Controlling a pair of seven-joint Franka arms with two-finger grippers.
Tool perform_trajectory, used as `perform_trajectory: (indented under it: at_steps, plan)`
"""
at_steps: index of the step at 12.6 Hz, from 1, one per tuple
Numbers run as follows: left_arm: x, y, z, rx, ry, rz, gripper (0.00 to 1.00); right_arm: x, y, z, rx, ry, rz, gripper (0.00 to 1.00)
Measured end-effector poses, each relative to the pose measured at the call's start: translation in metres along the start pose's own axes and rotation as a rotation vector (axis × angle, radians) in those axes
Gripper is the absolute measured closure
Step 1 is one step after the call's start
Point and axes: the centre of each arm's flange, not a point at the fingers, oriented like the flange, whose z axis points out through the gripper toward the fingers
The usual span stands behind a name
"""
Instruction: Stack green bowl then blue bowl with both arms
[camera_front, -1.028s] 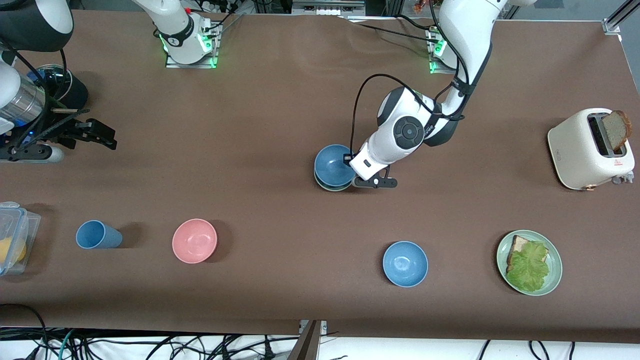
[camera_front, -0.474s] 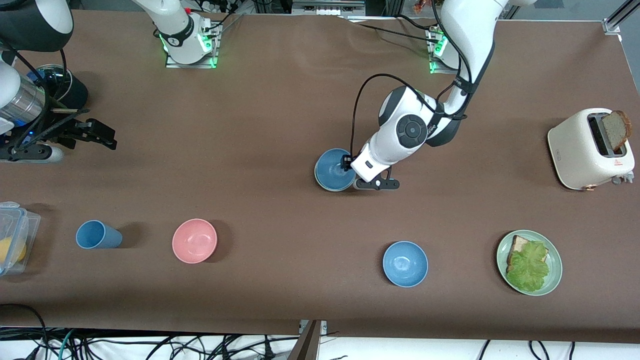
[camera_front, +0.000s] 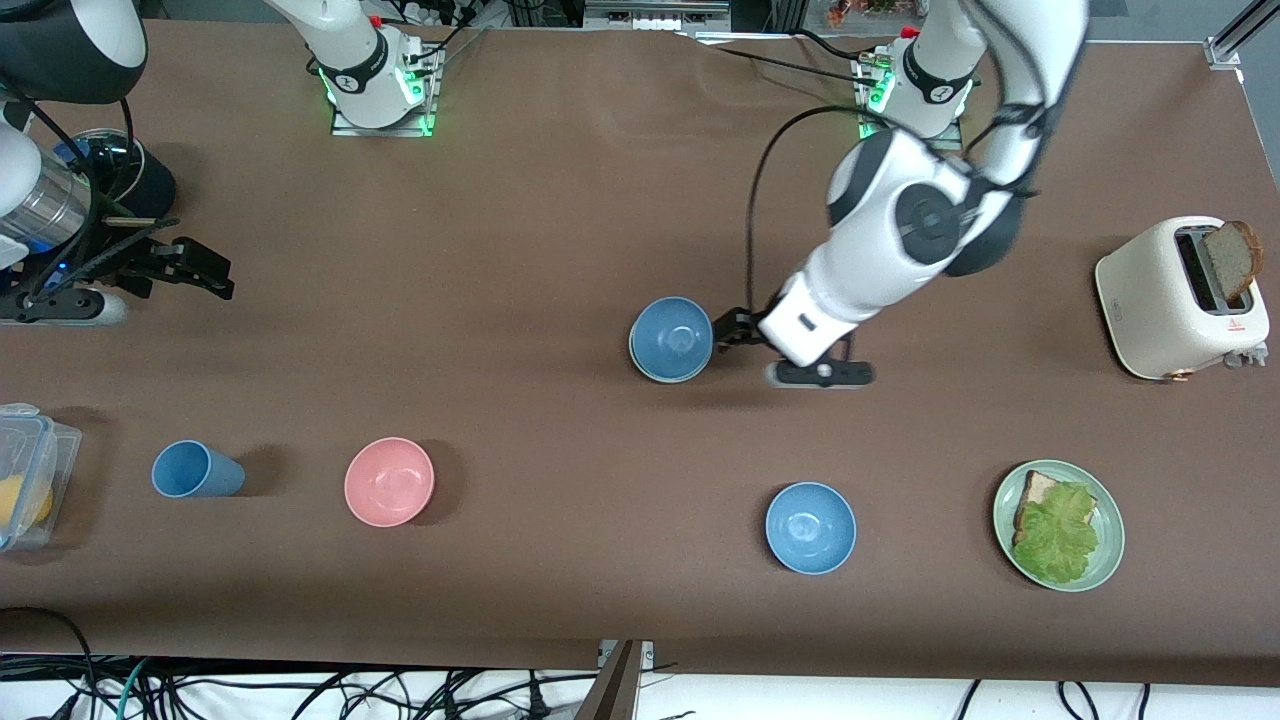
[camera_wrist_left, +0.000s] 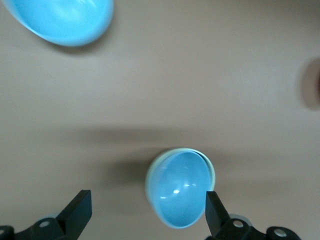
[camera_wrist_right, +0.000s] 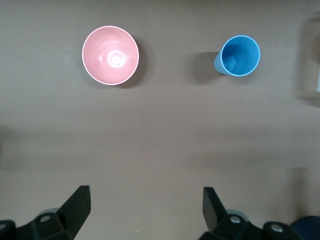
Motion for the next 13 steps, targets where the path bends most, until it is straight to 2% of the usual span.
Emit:
perform_trajectory:
  at_steps: [2,4,6,8,10,13]
  plan:
    - [0.008,-0.039,-0.067,0.051,0.005,-0.033,0.00,0.000,0.000,0.000,0.003,0.000,0.000,0.01]
    - [0.015,-0.074,-0.117,0.143,0.005,-0.038,0.00,0.000,-0.001,0.000,0.004,0.000,0.001,0.01]
    - [0.022,-0.107,-0.152,0.211,-0.003,0.065,0.00,0.000,-0.001,0.000,0.005,0.000,0.001,0.00]
    - [0.031,-0.151,-0.176,0.218,-0.021,0.120,0.00,0.000,-0.001,0.000,0.005,0.000,0.002,0.01]
    - [0.039,-0.194,-0.187,0.225,-0.028,0.095,0.00,0.000,-0.001,0.000,0.005,0.000,0.002,0.00]
    - [0.040,-0.216,-0.192,0.233,-0.040,0.065,0.00,0.000,-0.001,0.000,0.006,0.000,0.001,0.00]
